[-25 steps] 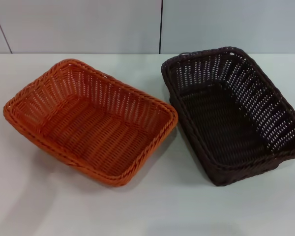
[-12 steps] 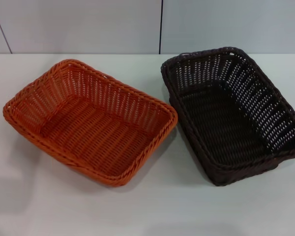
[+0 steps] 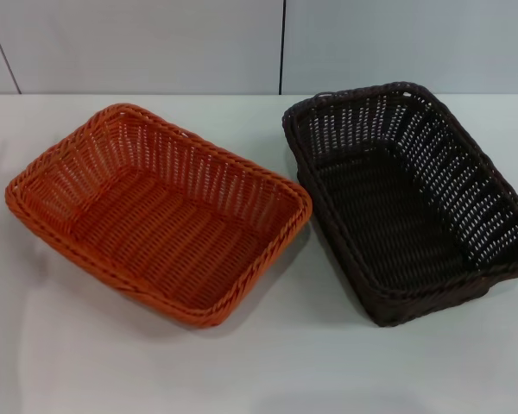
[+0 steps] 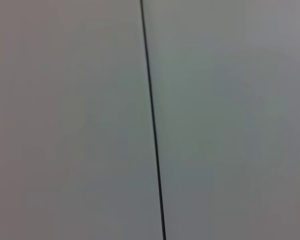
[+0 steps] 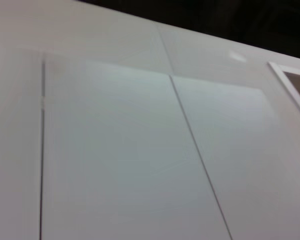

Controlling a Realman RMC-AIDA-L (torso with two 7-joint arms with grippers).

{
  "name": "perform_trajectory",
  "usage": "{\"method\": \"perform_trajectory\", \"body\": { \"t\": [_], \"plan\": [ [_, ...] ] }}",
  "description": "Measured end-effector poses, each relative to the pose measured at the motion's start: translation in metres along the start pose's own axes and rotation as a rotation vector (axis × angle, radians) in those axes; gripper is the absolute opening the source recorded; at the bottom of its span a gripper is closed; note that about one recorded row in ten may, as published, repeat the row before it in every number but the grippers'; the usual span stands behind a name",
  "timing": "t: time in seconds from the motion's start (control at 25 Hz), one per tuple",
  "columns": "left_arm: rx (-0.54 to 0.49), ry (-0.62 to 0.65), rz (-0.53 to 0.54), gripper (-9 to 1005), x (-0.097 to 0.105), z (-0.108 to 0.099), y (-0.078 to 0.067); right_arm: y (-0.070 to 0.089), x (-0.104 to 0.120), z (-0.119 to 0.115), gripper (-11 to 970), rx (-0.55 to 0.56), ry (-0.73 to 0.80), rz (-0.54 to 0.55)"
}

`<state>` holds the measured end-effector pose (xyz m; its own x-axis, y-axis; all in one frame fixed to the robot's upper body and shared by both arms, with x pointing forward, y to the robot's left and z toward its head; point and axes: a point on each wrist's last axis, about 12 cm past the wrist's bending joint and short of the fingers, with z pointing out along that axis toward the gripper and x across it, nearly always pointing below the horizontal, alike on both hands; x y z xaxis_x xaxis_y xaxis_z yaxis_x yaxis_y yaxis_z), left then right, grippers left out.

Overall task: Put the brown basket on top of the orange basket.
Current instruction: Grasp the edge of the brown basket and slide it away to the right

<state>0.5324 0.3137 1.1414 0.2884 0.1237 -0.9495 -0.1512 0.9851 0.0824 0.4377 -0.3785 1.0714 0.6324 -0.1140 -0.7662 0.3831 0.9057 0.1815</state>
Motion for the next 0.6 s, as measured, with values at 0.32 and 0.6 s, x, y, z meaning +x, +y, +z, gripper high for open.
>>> {"method": "perform_trajectory", "body": {
  "t": [0.32,0.6],
  "plan": [
    [-0.002,0.023,-0.114,812,0.059,-0.024,0.002,0.026,0.008,0.028,789,-0.110,-0.034,0.048],
    [-0.022,0.044,-0.194,811,0.077,-0.031,0.012,0.037,0.012,0.035,788,-0.146,-0.027,0.062]
  ]
}}
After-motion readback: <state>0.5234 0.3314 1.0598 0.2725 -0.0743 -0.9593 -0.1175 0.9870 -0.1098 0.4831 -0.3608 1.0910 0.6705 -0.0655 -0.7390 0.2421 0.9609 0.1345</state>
